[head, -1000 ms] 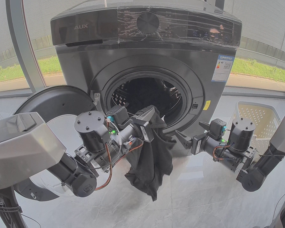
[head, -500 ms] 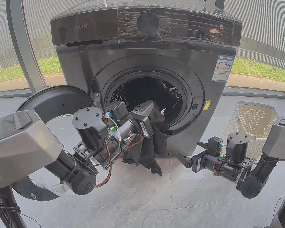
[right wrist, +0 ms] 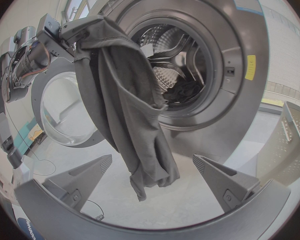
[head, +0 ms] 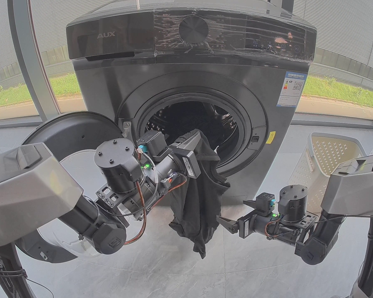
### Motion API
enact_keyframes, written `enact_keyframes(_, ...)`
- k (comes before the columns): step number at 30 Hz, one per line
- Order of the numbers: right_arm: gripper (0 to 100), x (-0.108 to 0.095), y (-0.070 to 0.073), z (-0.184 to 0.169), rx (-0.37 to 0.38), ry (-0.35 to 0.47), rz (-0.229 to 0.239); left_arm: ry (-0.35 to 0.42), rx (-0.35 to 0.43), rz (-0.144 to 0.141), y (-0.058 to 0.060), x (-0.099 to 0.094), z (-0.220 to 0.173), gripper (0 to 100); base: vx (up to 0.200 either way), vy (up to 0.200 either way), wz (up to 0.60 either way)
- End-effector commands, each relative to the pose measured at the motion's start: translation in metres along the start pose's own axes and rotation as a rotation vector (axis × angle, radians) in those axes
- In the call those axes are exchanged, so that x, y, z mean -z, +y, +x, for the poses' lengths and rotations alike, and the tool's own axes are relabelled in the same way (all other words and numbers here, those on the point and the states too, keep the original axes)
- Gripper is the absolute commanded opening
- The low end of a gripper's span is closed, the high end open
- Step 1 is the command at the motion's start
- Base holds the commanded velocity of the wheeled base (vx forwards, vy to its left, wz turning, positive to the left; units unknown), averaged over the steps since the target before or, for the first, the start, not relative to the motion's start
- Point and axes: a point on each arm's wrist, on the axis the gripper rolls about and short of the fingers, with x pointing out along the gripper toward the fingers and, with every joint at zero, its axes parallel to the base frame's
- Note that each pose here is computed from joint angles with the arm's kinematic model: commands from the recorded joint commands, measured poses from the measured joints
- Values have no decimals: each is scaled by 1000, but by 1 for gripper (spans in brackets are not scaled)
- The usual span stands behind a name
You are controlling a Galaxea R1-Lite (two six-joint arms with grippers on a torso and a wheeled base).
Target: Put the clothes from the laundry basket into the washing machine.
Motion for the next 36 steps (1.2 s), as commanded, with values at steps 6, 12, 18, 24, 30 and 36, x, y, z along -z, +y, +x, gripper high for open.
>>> enact_keyframes(6,100,19,-5,62,-53,-61,-10,-21,5,0,-3,-9,-3,0,0,0,0)
enact_keyframes(12,100,17,-7,88,-85,-138,-19,-23,4,0,-3,-10,-4,0,0,0,0)
enact_keyframes(18,0,10,-7,94,-112,-193,-29,-22,8,-1,-5,-9,-4,0,0,0,0)
enact_keyframes(24,0,5,-9,88,-110,-207,-29,-21,0,-1,-1,-9,-5,0,0,0,0)
enact_keyframes(30,0,-24,-18,61,-76,-260,-27,28,-35,2,2,-4,-19,0,0,0,0)
enact_keyframes(36,0,-53,-12,11,-64,-290,-27,52,-84,38,11,-12,-35,0,0,0,0)
